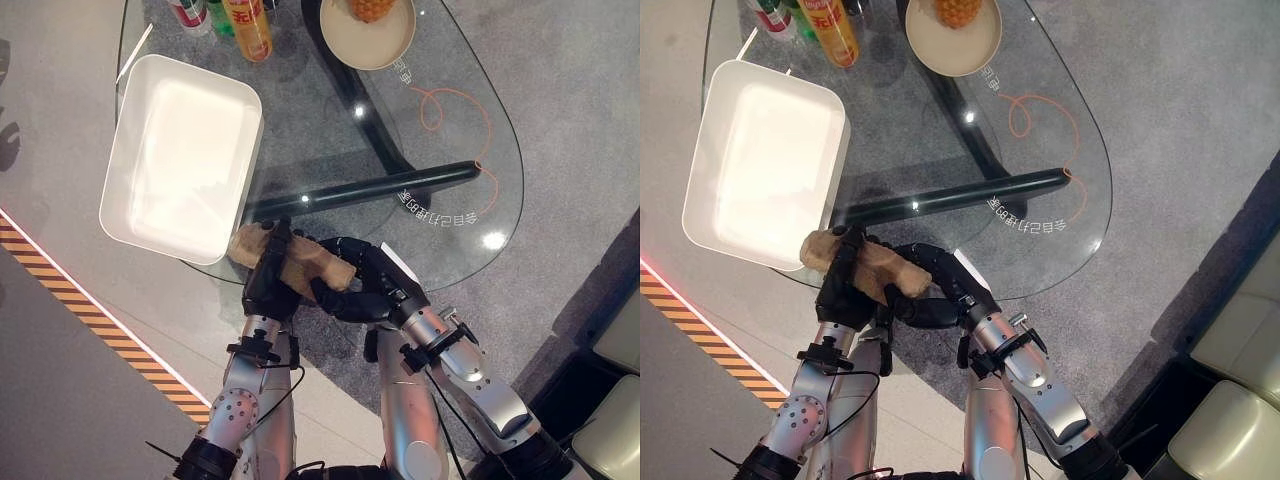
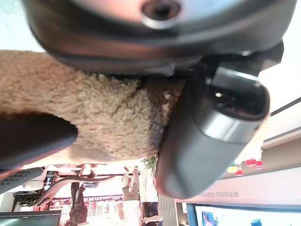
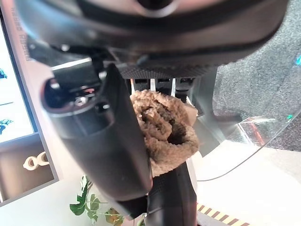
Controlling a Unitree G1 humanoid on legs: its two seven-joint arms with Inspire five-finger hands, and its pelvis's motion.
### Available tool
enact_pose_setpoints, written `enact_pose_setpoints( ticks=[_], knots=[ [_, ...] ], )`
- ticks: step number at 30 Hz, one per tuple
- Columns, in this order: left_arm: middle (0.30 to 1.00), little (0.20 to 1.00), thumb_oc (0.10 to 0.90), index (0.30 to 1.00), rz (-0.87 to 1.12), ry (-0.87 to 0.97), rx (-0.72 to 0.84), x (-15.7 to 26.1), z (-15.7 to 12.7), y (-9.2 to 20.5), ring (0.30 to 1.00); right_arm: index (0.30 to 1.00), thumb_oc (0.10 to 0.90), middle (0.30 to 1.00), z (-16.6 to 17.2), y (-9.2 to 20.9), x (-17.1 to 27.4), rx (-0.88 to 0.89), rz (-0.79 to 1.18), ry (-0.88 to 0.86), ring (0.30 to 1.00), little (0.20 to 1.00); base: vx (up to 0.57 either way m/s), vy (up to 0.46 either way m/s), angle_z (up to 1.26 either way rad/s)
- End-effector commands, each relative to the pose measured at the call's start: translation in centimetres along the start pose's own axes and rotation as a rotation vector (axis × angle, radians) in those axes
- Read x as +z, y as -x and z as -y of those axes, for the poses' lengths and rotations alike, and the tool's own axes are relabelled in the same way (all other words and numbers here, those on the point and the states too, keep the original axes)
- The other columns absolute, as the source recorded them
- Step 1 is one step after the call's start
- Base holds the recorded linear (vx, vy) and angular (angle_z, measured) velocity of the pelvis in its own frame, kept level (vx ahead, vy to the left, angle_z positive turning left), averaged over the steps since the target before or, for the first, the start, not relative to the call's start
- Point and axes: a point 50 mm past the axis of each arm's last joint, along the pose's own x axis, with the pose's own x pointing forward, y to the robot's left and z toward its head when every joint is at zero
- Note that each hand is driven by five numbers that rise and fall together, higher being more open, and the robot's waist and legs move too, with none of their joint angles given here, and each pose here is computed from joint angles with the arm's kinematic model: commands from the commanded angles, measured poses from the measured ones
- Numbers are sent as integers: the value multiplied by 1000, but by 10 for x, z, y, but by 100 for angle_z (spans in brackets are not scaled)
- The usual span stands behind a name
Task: Wipe the table with a cloth and put it in the basket.
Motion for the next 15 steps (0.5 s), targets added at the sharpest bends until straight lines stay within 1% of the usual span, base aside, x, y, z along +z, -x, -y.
enact_pose_setpoints(
  ticks=[1,15],
  knots=[
    [300,200,100,300,92,-8,-265,19,43,6,300,900,800,900,36,4,57,-236,325,-10,900,900,4,3,4],
    [300,200,100,300,105,-24,-252,19,42,6,300,900,800,900,40,7,61,-311,400,-139,900,900,1,0,1]
  ],
)
